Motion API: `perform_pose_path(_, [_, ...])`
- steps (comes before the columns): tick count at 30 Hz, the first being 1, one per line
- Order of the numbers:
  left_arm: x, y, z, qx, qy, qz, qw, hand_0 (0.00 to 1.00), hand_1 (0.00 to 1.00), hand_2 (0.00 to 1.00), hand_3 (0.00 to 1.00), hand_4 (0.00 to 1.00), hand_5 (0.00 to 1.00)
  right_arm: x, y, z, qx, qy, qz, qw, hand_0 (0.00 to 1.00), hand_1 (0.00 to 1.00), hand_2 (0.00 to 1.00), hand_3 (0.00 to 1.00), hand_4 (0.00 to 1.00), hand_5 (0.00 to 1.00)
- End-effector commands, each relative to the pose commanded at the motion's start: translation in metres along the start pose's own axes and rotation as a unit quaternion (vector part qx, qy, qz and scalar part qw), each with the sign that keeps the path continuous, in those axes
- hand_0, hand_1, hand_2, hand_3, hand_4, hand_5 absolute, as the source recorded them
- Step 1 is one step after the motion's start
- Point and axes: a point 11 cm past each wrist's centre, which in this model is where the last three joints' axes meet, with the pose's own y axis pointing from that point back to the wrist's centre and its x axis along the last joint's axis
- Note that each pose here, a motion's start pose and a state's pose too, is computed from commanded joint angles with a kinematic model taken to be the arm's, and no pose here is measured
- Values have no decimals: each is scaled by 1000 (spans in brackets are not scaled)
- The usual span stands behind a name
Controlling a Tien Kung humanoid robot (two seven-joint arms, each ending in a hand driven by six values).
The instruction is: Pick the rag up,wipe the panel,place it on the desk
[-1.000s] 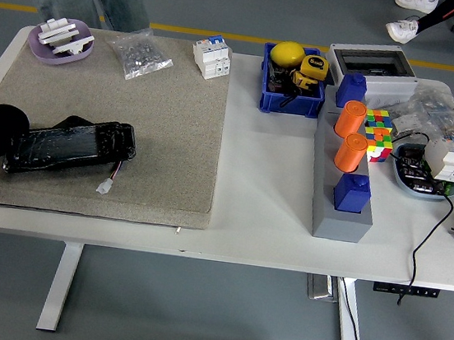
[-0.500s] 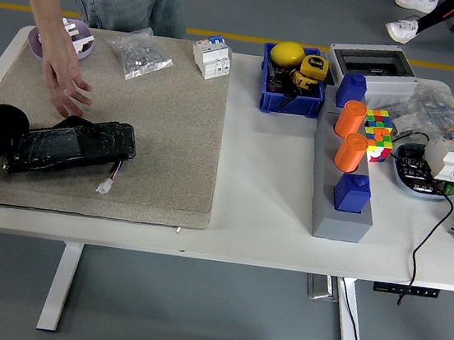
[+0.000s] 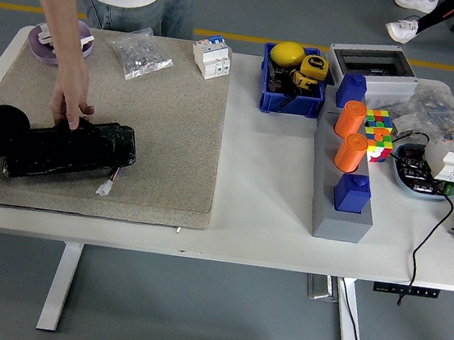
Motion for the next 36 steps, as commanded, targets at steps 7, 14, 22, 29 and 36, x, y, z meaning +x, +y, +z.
perform_pose_path(7, [0, -1, -4, 8, -16, 9, 1000, 364, 429, 550, 521, 234, 2, 3, 1, -2, 4, -4, 4, 1000, 795, 550, 697, 711, 998, 701])
perform_pose_path(14, [0, -1, -5, 10, -34, 20, 999, 363, 372, 528, 502, 2, 2, 4, 1, -4, 8, -7, 7, 1000, 795, 550, 697, 711, 998, 702])
perform_pose_path(22, [6, 3, -4, 8, -58, 51, 997, 331, 285, 522, 473, 25, 2, 4, 1, -3, 7, -6, 8, 1000, 795, 550, 697, 712, 998, 702])
perform_pose_path(29, [29, 18, 8, -1, -90, 99, 991, 315, 249, 522, 459, 25, 2, 6, 1, -1, 4, -4, 9, 1000, 795, 550, 697, 712, 998, 703])
perform_pose_path(36, [28, 40, 16, -8, -93, 107, 990, 288, 233, 516, 461, 47, 2, 9, 1, 2, -3, -6, 10, 1000, 796, 550, 697, 713, 998, 703])
